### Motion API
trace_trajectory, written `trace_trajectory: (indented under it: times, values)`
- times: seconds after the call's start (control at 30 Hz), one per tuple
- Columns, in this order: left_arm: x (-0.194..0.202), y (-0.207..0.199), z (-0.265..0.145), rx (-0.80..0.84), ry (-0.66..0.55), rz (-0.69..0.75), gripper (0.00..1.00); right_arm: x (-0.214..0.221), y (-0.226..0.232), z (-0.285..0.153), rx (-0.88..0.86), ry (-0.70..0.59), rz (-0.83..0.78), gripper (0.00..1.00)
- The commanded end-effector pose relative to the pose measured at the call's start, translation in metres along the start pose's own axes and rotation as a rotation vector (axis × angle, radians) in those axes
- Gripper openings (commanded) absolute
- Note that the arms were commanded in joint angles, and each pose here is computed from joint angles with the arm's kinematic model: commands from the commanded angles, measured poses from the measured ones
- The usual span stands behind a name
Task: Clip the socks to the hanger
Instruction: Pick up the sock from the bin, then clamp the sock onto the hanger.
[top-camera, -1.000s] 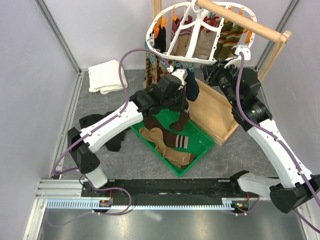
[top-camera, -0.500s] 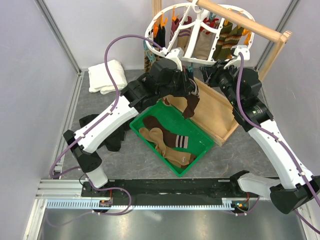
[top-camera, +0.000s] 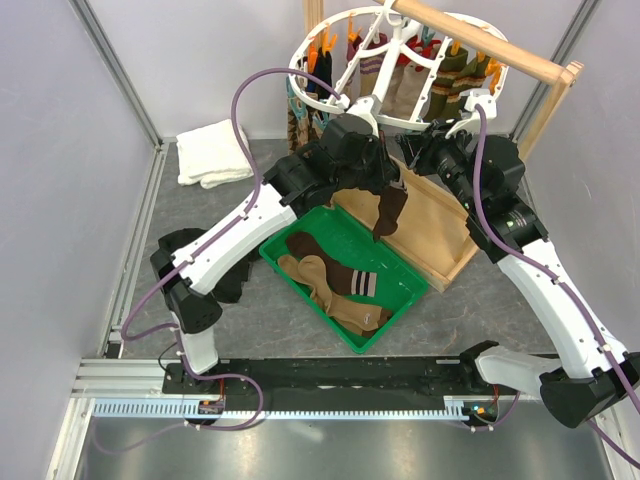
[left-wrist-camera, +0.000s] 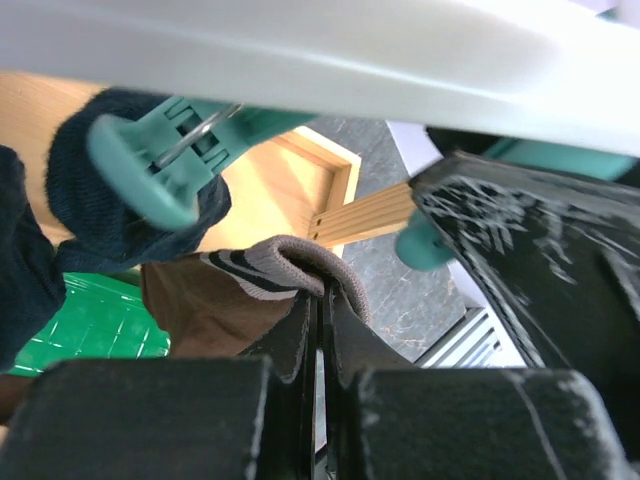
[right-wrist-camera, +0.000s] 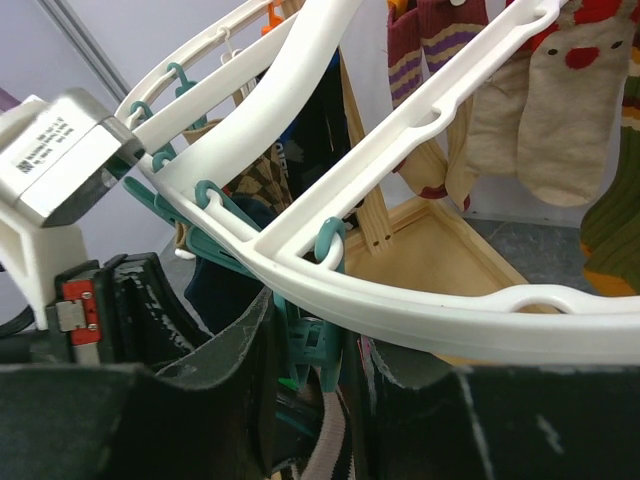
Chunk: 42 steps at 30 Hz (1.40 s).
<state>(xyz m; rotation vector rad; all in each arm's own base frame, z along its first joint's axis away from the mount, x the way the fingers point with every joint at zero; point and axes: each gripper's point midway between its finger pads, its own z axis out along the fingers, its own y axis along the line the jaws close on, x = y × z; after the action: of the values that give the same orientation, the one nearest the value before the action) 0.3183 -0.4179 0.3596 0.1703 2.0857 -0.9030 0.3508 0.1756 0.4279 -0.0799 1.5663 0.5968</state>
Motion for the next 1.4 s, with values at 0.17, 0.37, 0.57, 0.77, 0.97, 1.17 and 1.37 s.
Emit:
trace_trajectory:
  times: [0.17,0.37,0.57,0.77,0.97,1.17,1.37]
  values:
    - [-0.039,-0.016,-0.010,0.020,-0.120,-0.036,0.02,0.025,0.005,-0.003,-0.043,0.111,-0.022,0.00]
    - [-0.045,-0.018,-0.011,0.024,-0.137,-0.037,0.02,0.034,0.003,0.001,-0.041,0.133,-0.023,0.00]
    - [-0.049,-0.022,-0.014,0.035,-0.143,-0.040,0.02,0.033,0.003,0.002,-0.040,0.131,-0.026,0.00]
    - [-0.048,-0.022,-0.012,0.033,-0.143,-0.035,0.02,0.029,0.005,0.001,-0.044,0.122,-0.013,0.00]
    - [-0.048,-0.022,-0.009,0.034,-0.141,-0.049,0.02,0.026,0.007,0.001,-0.049,0.115,-0.011,0.00]
    - [-0.056,-0.026,-0.017,0.044,-0.162,-0.060,0.02,0.037,0.003,0.003,-0.038,0.138,-0.009,0.00]
    - [-0.064,-0.034,-0.029,0.071,-0.184,-0.073,0.02,0.041,-0.004,0.003,-0.009,0.137,-0.021,0.00]
